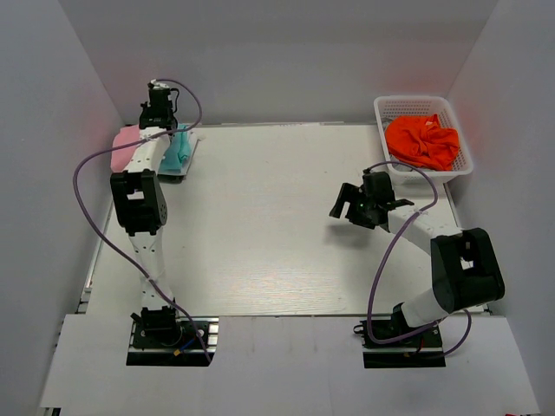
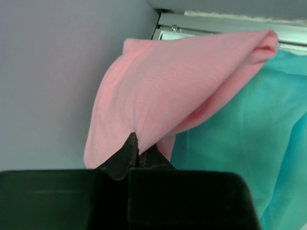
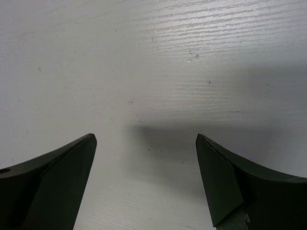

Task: Fold and stack the t-shirts
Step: Put the neatly folded tshirt into the corner of the board with the left arm

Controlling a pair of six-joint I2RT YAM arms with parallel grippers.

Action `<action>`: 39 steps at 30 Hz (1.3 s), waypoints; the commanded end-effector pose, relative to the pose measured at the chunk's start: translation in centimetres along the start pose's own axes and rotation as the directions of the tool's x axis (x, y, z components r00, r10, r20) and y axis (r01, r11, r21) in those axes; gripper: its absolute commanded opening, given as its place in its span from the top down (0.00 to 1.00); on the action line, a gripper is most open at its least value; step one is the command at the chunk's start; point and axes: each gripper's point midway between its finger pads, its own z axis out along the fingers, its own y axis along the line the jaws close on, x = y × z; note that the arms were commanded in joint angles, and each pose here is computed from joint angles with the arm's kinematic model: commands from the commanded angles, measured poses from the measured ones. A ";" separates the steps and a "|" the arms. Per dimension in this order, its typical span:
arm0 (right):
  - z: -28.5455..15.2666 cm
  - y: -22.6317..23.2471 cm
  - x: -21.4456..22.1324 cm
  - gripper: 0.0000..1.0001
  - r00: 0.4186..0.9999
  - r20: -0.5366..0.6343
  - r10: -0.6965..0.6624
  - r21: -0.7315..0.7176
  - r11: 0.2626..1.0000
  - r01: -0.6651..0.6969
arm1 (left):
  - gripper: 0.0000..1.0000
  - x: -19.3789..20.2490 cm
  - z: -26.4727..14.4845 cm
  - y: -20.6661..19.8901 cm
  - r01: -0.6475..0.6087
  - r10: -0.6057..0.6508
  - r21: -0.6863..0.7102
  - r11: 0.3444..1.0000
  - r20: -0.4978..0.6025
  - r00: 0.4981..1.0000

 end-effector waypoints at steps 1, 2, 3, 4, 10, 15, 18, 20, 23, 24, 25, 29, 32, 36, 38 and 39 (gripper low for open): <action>0.0 1.4 -1.4 0.10 1.000 0.024 -0.011 -0.055 0.998 0.012 | 1.00 -6.4 -4.7 2.0 0.065 -0.070 0.034 0.997 0.157 0.985; 0.0 1.6 -1.4 0.10 1.000 0.025 -0.016 -0.061 0.998 0.018 | 1.00 -6.0 -4.6 1.6 0.048 -0.055 0.047 0.998 0.153 0.987; 0.1 1.6 -1.2 0.10 1.000 0.017 -0.017 -0.063 0.998 0.018 | 1.00 -5.3 -4.3 0.5 0.030 -0.038 0.058 0.998 0.138 0.990; 0.0 1.5 -1.1 0.10 1.000 0.018 -0.016 -0.064 0.998 0.017 | 1.00 -5.5 -4.7 -0.1 0.024 -0.034 0.067 0.997 0.144 0.989; 0.2 1.3 -1.1 0.10 1.000 0.012 -0.020 -0.053 0.998 0.020 | 1.00 -0.8 -3.2 -4.0 -0.110 0.106 0.076 0.991 0.055 0.993; 0.4 1.1 -0.9 0.10 1.000 -0.003 -0.019 -0.046 0.999 0.019 | 0.64 3.7 -2.7 -6.8 -0.180 0.185 0.128 0.975 -0.023 0.982; 0.4 1.2 -0.9 0.10 1.000 -0.002 -0.021 -0.051 0.998 0.021 | 0.31 2.3 -3.9 -7.6 -0.153 0.159 0.194 0.969 -0.017 0.987; 0.4 1.2 -0.9 0.10 1.000 -0.002 -0.018 -0.053 0.998 0.018 | 0.06 0.2 -5.4 -7.7 -0.120 0.120 0.236 0.964 0.012 0.993; 0.1 1.6 -1.0 0.10 1.000 0.007 -0.016 -0.068 0.998 0.016 | 0.00 -2.6 -7.1 -6.9 -0.039 0.029 0.271 0.962 0.042 0.999; 0.1 1.4 -0.6 0.10 1.000 0.002 -0.016 -0.068 0.998 0.016 | 0.00 -2.9 -7.8 -6.7 -0.023 0.014 0.286 0.958 0.033 0.999; -0.1 1.6 -0.8 0.10 1.000 0.010 -0.014 -0.075 0.997 0.014 | 0.00 -4.9 -9.3 -5.7 0.012 -0.032 0.304 0.953 0.063 0.997; -1.5 2.1 -1.2 0.10 0.999 0.039 -0.019 -0.094 0.995 0.022 | 0.00 -9.7 -16.2 -4.9 0.139 -0.224 0.524 0.840 0.103 0.969; -2.5 2.1 -1.0 0.10 0.998 0.058 -0.009 -0.103 0.995 0.015 | 0.00 -9.6 -20.3 -5.6 0.191 -0.311 0.661 0.726 0.068 0.948; -5.3 2.8 -1.0 0.10 0.991 0.132 0.026 -0.156 0.988 -0.005 | 0.00 -3.4 -28.9 -8.7 0.295 -0.395 0.835 0.466 -0.102 0.913; -6.9 2.9 -0.5 0.10 0.988 0.154 0.029 -0.180 0.984 0.000 | 0.00 5.3 -30.5 -12.0 0.395 -0.343 0.823 0.407 -0.263 0.902; -6.9 2.5 0.9 0.10 0.991 0.128 0.025 -0.180 0.984 -0.002 | 0.00 4.9 -32.7 -11.1 0.378 -0.408 0.854 0.357 -0.222 0.886</action>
